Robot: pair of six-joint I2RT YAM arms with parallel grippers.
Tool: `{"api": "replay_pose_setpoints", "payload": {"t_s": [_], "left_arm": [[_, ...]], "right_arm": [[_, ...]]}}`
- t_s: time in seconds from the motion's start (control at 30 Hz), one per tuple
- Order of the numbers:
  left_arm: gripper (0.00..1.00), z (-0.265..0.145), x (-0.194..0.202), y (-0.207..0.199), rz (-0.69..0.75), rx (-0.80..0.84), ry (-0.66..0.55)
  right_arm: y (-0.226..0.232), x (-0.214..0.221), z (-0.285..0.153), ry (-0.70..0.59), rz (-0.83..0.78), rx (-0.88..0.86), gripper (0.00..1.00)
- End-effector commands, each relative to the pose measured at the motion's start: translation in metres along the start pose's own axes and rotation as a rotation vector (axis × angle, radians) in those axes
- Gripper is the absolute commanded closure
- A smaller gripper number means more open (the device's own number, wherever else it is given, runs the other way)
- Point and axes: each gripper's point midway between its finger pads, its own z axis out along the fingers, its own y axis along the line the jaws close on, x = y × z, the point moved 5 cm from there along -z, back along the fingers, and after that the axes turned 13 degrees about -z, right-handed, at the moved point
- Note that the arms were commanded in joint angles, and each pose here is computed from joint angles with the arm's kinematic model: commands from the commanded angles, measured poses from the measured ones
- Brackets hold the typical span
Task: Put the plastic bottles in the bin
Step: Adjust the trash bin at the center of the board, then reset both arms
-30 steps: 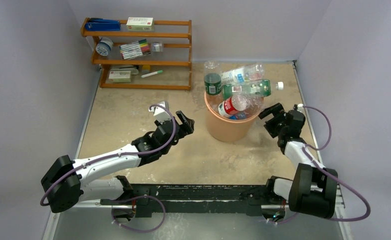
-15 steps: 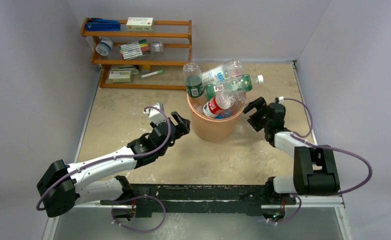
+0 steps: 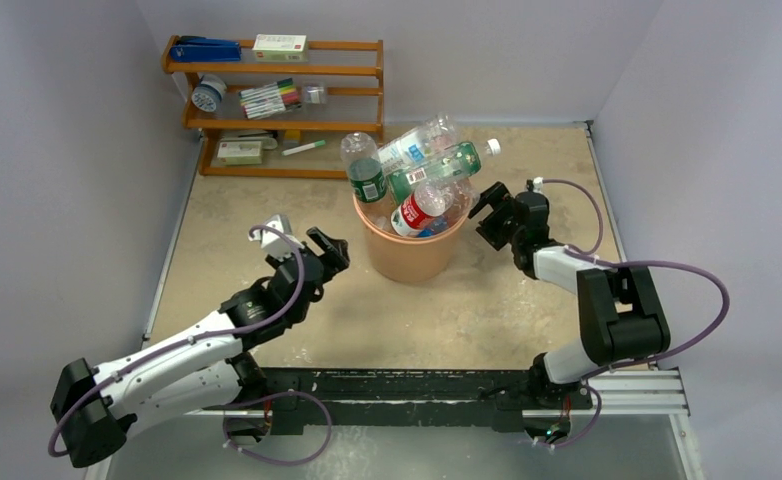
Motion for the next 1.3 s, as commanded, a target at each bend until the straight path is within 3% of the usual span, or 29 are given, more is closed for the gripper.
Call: {"api": "replay_pose_setpoints", "payload": {"t_s": [0.0, 0.07, 0.33, 0.63, 0.8, 0.97, 1.27], "left_arm": [[0.21, -0.01, -0.025, 0.023, 0.001, -0.096, -0.121], [0.17, -0.015, -0.033, 0.03, 0.005, -0.126, -0.159], [0.16, -0.021, -0.059, 0.041, 0.104, -0.235, -0.309], [0.15, 0.012, -0.057, 0.043, 0.25, -0.356, -0.412], [0.15, 0.029, -0.054, 0.051, 0.243, -0.349, -0.423], [0.15, 0.032, -0.071, 0.061, 0.292, -0.414, -0.517], [0.14, 0.041, -0.094, 0.092, 0.33, -0.496, -0.624]], "right_arm": [[0.019, -0.028, -0.008, -0.063, -0.142, -0.028, 0.0], [0.014, -0.037, -0.01, -0.068, -0.194, 0.011, 0.0], [-0.014, -0.083, -0.025, -0.152, -0.32, 0.136, 0.0], [-0.039, -0.128, -0.066, -0.442, -0.551, 0.362, 0.0], [-0.055, -0.132, -0.089, -0.595, -0.589, 0.471, 0.0], [-0.062, -0.129, -0.104, -0.727, -0.651, 0.487, 0.0], [-0.086, -0.13, -0.091, -0.752, -0.696, 0.597, 0.0]]}}
